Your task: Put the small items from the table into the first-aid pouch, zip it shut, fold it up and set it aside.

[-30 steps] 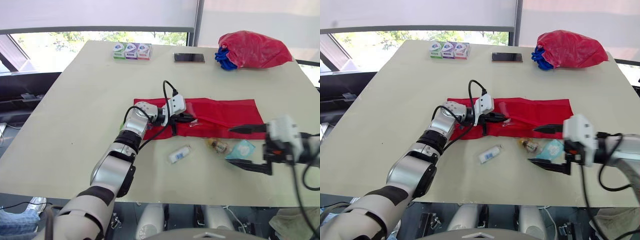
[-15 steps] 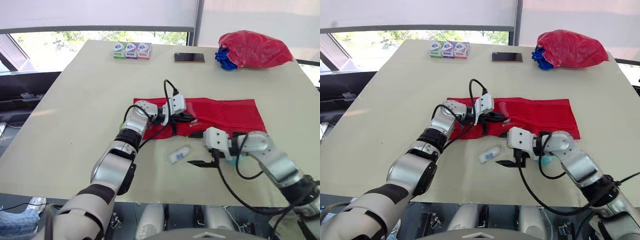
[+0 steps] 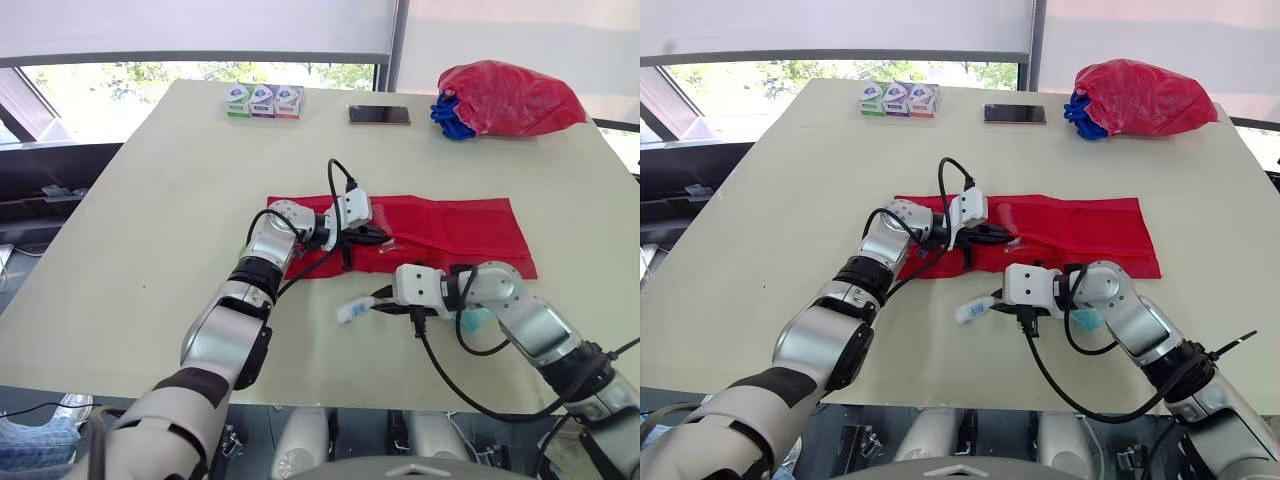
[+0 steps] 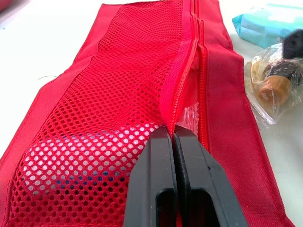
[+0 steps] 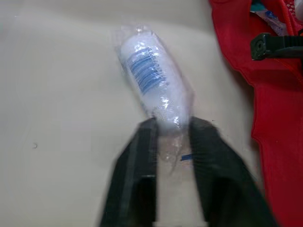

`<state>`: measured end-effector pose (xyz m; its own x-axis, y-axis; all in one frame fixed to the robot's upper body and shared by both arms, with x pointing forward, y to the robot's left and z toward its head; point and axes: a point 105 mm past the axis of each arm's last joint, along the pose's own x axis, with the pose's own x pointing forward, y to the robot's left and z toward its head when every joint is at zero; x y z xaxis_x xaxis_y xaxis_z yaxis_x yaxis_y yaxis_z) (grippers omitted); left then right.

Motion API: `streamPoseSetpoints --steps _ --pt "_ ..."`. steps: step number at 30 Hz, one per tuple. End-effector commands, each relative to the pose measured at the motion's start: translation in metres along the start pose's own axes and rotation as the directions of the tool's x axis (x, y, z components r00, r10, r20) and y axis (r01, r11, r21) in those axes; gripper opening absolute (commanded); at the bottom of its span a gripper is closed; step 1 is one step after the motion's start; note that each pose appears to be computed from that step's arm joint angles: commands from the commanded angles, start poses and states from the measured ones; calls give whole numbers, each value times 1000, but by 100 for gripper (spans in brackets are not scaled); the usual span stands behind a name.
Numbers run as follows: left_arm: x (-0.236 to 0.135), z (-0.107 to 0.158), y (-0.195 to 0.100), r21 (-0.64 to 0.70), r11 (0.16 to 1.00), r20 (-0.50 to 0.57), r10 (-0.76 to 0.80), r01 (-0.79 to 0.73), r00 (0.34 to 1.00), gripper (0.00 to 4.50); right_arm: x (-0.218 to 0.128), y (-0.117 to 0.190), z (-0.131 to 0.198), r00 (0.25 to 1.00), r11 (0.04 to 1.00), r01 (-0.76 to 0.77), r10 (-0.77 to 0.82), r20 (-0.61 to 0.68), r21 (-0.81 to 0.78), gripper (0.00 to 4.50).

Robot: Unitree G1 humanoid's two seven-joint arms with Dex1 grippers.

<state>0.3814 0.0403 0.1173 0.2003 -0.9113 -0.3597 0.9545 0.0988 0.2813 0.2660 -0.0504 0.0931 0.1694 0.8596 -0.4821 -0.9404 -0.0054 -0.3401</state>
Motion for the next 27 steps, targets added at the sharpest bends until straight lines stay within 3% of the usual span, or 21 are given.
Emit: streamPoseSetpoints --steps 1,6,11,14,17,23,27 --pt "-3 13 6 40 999 26 6 -7 1000 0 -13 1 15 998 998 47 -48 34 31 3" --pt "-7 15 5 42 999 44 -2 0 999 0 -45 4 17 976 952 206 -215 17 228 3" --pt "-7 17 3 38 999 58 -11 9 998 0 -76 -8 -2 882 750 461 -447 -151 475 3" --pt "-6 16 2 38 999 60 -17 14 998 0 -96 -20 -23 765 584 638 -554 -328 502 3" --pt "-3 18 1 36 999 69 -21 18 997 0 -94 -25 -25 711 488 691 -590 -381 534 3" --pt "-1 19 -2 39 999 77 -30 27 997 0 -86 -31 -31 630 395 764 -628 -457 511 3" --pt "1 19 -3 39 999 79 -36 33 996 0 -74 -37 -26 620 359 761 -646 -445 540 3"
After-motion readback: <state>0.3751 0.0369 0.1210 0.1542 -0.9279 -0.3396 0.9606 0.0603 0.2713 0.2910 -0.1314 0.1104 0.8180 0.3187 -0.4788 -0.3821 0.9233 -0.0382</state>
